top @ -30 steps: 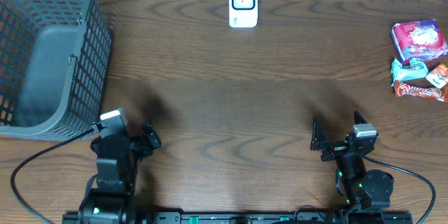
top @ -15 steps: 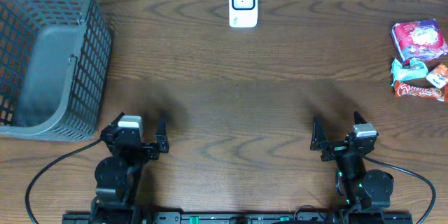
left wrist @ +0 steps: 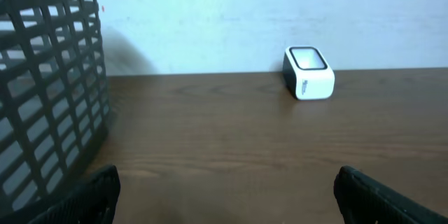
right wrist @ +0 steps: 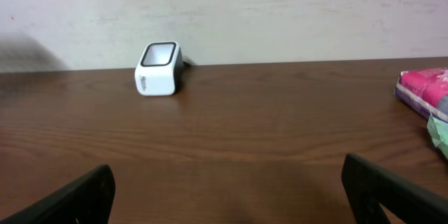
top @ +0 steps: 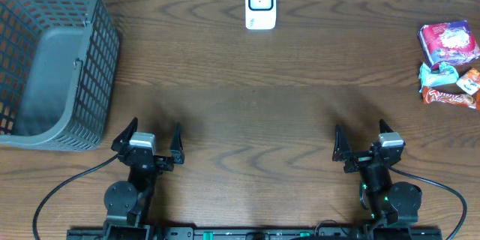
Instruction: Scan the item barcode
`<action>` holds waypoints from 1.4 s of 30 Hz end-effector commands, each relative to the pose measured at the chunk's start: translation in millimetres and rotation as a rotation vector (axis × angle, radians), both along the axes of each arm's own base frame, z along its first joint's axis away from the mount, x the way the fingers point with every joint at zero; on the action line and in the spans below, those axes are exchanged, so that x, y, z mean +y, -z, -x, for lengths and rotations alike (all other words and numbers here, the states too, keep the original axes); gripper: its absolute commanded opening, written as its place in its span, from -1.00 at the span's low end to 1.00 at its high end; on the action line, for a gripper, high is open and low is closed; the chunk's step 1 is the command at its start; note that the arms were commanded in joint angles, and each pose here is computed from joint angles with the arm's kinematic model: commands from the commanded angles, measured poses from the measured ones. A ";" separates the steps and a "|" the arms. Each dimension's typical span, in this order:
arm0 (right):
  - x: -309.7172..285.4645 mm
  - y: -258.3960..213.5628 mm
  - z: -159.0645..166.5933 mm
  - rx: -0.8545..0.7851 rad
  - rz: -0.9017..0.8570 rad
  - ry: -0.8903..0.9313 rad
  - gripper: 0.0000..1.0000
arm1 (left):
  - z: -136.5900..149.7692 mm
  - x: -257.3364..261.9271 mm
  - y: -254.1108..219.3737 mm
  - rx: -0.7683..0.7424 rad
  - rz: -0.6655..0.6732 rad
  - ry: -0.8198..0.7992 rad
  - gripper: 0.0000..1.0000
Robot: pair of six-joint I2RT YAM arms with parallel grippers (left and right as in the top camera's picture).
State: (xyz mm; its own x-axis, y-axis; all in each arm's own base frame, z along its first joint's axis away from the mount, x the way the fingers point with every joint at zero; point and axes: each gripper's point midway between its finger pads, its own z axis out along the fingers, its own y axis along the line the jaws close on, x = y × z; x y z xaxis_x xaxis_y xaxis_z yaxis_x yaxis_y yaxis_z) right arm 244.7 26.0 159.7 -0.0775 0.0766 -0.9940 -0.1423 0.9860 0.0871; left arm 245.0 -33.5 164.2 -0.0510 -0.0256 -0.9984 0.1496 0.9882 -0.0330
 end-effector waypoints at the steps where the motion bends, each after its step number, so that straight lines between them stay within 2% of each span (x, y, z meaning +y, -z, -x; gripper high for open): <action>1: -2.3 0.3 -0.1 -0.004 0.012 0.010 0.98 | 0.9 -0.8 -4.6 -0.030 -0.039 0.010 0.95; 7: -2.3 0.4 -0.1 -0.004 0.012 0.010 0.99 | 0.2 6.2 -2.2 -0.020 -0.039 -0.010 0.96; 11: -2.3 0.3 -0.1 -0.004 0.012 0.010 0.98 | 2.2 11.5 26.2 0.097 -0.043 -0.031 0.96; 20: -2.3 0.3 -0.1 -0.004 0.012 0.010 0.99 | 1.2 21.5 25.4 0.100 -0.001 -0.094 0.96; 42: -2.3 0.3 -0.1 -0.004 0.012 0.010 0.99 | 1.4 21.2 26.3 0.102 -0.012 -0.091 0.96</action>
State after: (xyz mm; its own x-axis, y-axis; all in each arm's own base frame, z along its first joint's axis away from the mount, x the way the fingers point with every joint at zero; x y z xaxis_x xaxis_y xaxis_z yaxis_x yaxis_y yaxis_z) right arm 244.7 26.0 159.7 -0.0775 0.0766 -0.9940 -0.1423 0.9860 0.0871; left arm 244.9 -12.2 152.4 -0.1047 -0.0218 -0.9943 0.0544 0.9981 -0.0276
